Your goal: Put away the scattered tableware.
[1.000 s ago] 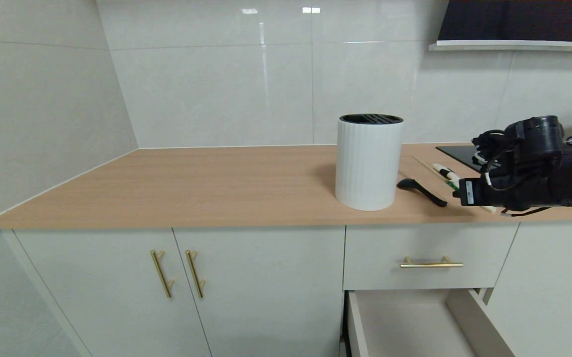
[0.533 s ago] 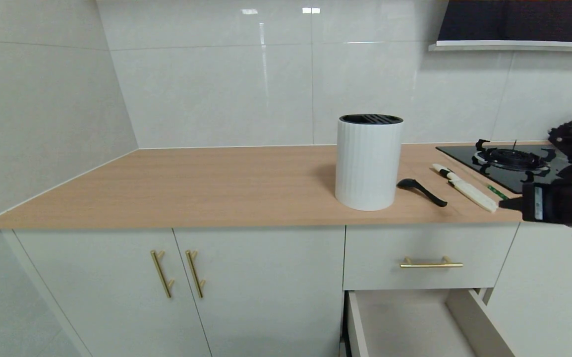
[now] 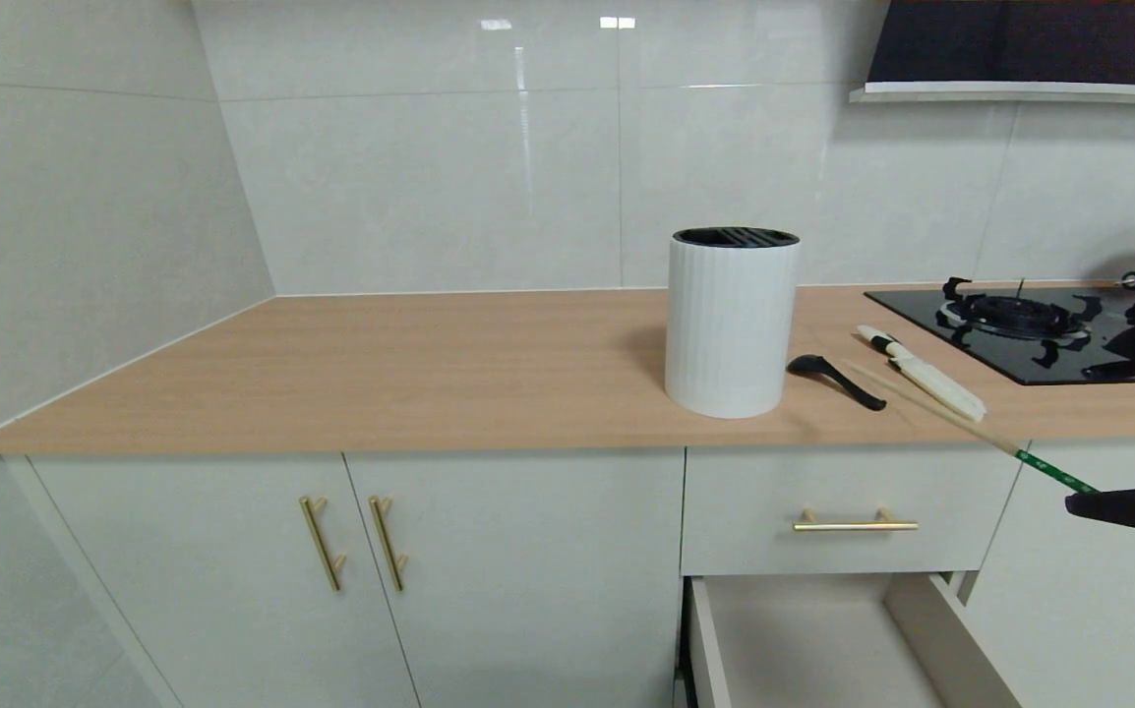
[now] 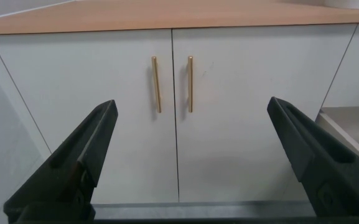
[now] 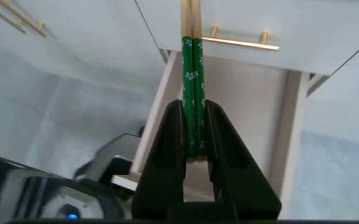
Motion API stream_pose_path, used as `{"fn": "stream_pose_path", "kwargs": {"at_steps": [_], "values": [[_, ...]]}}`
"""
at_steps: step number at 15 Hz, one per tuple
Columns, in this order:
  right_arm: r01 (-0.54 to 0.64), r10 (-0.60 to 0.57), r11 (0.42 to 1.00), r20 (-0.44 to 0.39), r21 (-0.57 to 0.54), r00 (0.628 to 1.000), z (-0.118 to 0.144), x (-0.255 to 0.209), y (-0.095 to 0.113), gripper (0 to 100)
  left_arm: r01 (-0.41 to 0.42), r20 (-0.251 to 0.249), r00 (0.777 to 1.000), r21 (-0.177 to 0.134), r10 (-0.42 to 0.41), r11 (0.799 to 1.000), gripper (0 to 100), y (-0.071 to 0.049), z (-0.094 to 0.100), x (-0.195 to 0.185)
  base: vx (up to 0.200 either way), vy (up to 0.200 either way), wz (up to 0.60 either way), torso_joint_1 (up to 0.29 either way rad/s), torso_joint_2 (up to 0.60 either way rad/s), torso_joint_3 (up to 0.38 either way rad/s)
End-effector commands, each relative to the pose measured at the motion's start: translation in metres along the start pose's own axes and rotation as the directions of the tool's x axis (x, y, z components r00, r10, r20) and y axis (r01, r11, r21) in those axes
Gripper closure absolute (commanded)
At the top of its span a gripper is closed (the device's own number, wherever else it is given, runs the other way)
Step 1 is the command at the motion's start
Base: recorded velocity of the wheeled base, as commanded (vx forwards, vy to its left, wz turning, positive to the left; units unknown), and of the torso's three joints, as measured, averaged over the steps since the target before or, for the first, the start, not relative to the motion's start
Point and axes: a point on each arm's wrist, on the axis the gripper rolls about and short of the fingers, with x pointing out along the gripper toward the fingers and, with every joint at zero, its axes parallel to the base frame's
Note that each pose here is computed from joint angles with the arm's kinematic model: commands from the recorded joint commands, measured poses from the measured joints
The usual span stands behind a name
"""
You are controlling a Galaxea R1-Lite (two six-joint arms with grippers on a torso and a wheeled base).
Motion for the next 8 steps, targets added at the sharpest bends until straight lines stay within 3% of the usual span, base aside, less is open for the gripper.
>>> {"fn": "stream_pose_path", "kwargs": {"at_steps": [1, 5, 8], "values": [[-0.014, 0.013, 0.999, -0.02, -0.036, 1.0, -0.007, 0.001, 0.0, 100, -0.001, 0.0, 1.0, 0.0, 0.001, 1.0, 0, 0.0, 0.0, 0.0, 0.0, 0.0, 0.0, 0.0, 0.0, 0.0], [-0.103, 0.098, 0.991, -0.064, -0.08, 0.993, -0.016, 0.006, 0.005, 100, 0.001, 0.0, 1.0, 0.0, -0.001, 1.0, 0, 0.0, 0.0, 0.0, 0.0, 0.0, 0.0, 0.0, 0.0, 0.0], [-0.169, 0.153, 0.978, -0.128, -0.119, 0.98, -0.026, 0.016, 0.015, 100, 0.001, 0.0, 1.0, 0.0, -0.001, 1.0, 0, 0.0, 0.0, 0.0, 0.0, 0.0, 0.0, -0.118, 0.31, 0.191]]}}
